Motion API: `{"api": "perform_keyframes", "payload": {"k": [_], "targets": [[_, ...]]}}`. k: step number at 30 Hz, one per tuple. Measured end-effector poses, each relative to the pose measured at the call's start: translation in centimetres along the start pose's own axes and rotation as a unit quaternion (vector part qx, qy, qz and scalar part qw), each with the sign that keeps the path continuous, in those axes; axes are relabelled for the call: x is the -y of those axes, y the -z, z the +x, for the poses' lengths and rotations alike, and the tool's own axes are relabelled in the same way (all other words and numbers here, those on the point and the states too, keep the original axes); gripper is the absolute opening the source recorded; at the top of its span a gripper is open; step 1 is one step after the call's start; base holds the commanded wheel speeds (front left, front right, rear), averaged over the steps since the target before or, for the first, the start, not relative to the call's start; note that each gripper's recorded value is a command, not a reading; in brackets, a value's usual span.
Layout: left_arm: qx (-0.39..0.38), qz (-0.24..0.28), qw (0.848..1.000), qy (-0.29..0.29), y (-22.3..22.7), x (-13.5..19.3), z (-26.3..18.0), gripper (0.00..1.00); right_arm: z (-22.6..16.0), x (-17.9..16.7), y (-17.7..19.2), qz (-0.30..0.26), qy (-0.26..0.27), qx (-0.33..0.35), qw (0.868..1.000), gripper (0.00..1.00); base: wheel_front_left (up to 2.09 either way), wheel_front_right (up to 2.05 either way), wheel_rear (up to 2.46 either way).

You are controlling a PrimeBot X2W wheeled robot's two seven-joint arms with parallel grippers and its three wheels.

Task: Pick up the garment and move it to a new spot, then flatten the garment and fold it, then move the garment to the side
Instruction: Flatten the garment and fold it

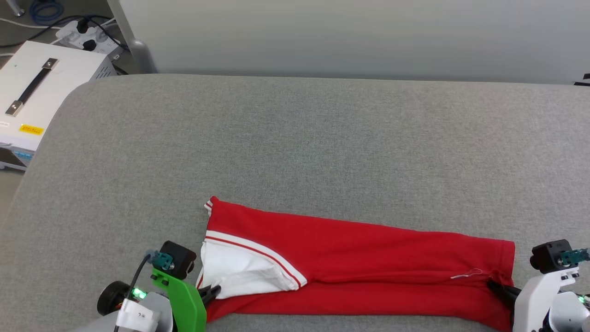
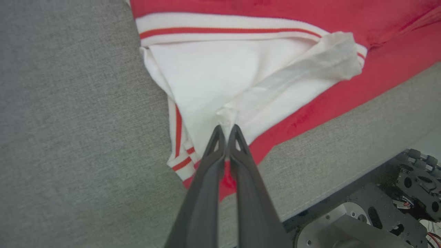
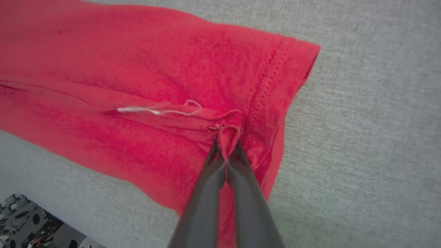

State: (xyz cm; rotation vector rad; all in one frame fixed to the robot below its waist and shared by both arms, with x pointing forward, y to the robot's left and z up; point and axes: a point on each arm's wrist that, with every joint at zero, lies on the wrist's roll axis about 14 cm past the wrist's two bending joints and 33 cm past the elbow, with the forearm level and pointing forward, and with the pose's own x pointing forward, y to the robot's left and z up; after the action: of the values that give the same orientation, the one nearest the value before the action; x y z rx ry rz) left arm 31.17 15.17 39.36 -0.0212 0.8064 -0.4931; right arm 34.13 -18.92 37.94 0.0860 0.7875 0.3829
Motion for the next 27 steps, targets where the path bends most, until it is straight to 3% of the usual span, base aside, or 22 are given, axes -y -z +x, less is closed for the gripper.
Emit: {"api": "perform_keyframes", "payload": {"k": [1,9,16,20,27], "targets": [[0.010,-0.002,1.000,-0.001,-0.1,0.0,0.1,1.00,0.0,-0.1,-0.1,0.008,-0.001,0.006,1.000,1.00,0.00,0.00,0.00],[0.127,-0.005,0.991,-0.038,-2.8,-0.3,-1.1,1.00,-2.2,-0.7,-4.0,0.017,-0.008,0.100,0.995,1.00,0.00,0.00,0.00],[0.237,0.017,0.966,-0.102,-6.9,-1.4,-3.6,1.00,-5.8,-0.3,-9.4,-0.009,-0.003,0.180,0.984,1.00,0.00,0.00,0.00],[0.278,0.025,0.950,-0.141,-8.5,-2.3,-5.0,1.00,-6.8,0.5,-10.2,-0.021,0.009,0.168,0.986,1.00,0.00,0.00,0.00],[0.340,0.022,0.921,-0.187,-10.3,-2.8,-6.8,1.00,-6.6,2.5,-5.7,0.040,0.015,0.026,0.999,1.00,0.00,0.00,0.00]]}}
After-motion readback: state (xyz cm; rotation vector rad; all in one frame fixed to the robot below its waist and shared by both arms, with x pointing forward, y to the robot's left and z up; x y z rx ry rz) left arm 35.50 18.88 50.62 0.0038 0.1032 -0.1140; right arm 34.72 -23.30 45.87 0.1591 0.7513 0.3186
